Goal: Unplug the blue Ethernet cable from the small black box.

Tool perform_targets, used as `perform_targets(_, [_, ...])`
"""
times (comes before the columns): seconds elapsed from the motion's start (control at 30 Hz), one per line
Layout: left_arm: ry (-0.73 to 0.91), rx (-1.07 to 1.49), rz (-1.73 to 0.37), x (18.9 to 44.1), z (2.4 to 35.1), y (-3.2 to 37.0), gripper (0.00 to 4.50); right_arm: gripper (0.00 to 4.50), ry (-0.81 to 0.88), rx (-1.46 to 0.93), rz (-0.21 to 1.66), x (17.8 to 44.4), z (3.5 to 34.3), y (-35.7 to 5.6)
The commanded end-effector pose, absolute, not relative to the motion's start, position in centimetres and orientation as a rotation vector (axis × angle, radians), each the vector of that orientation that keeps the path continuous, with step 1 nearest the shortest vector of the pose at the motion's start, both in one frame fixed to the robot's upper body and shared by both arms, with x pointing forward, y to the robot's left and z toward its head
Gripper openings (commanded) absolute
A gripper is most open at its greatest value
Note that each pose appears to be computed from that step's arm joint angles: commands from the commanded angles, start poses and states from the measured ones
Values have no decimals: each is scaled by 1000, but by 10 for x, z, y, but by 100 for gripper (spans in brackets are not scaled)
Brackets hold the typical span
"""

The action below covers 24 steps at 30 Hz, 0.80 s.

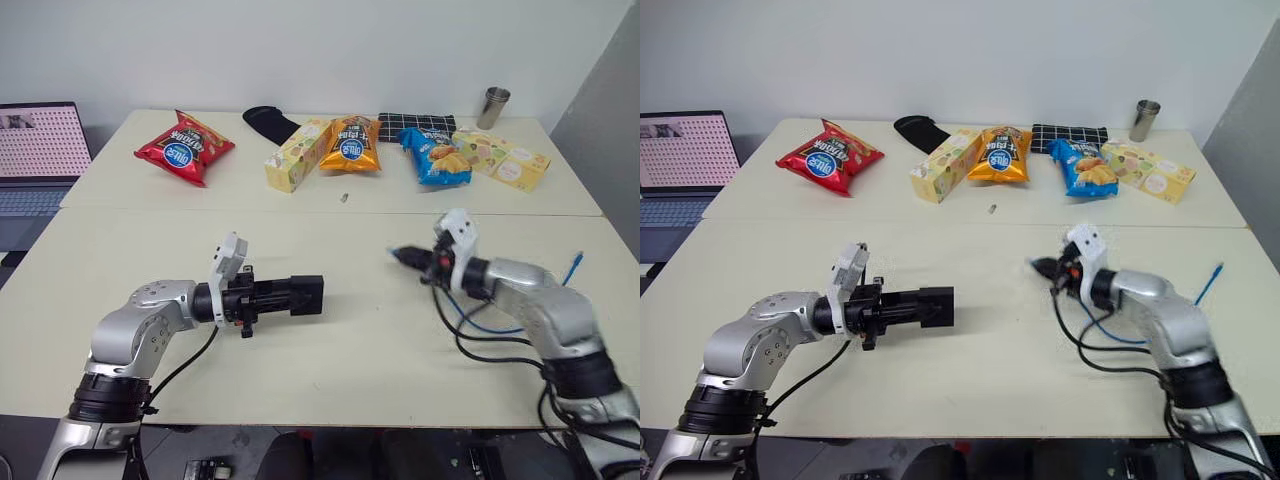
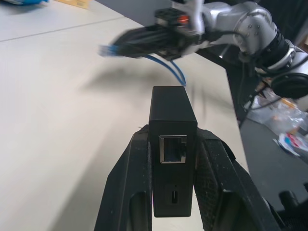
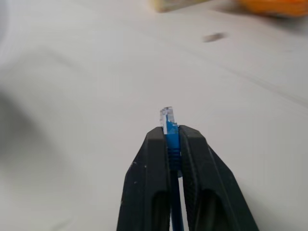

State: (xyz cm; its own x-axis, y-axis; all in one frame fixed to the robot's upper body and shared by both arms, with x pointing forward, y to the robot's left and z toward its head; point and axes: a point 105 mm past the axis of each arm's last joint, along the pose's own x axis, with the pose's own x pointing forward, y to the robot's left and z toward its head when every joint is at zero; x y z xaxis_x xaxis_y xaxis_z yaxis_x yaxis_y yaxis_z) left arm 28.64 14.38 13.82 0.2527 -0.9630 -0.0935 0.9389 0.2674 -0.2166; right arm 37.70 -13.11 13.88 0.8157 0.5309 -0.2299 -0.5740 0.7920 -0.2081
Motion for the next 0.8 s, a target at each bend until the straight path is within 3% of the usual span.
perform_targets(0.03, [129, -74, -1152, 311, 149, 148, 78, 77, 66, -351, 340, 410, 150, -153])
perform_targets(0.17, [74, -41, -1026, 330, 150, 150, 78, 156, 29, -364, 295, 419, 156, -158])
perform_targets(0.33, [14, -63, -868, 351, 155, 157, 78, 270, -1, -378, 348, 413, 167, -157])
perform_targets(0.5, [-88, -10, -556, 385, 159, 185, 78, 386, 4, -314, 809, 355, 178, -107])
perform_targets(0.63, [-107, 26, -422, 398, 149, 206, 78, 386, 27, -310, 957, 325, 182, -89])
perform_targets(0.8, [-123, 156, -313, 407, 132, 218, 78, 386, 15, -309, 1017, 311, 191, -72])
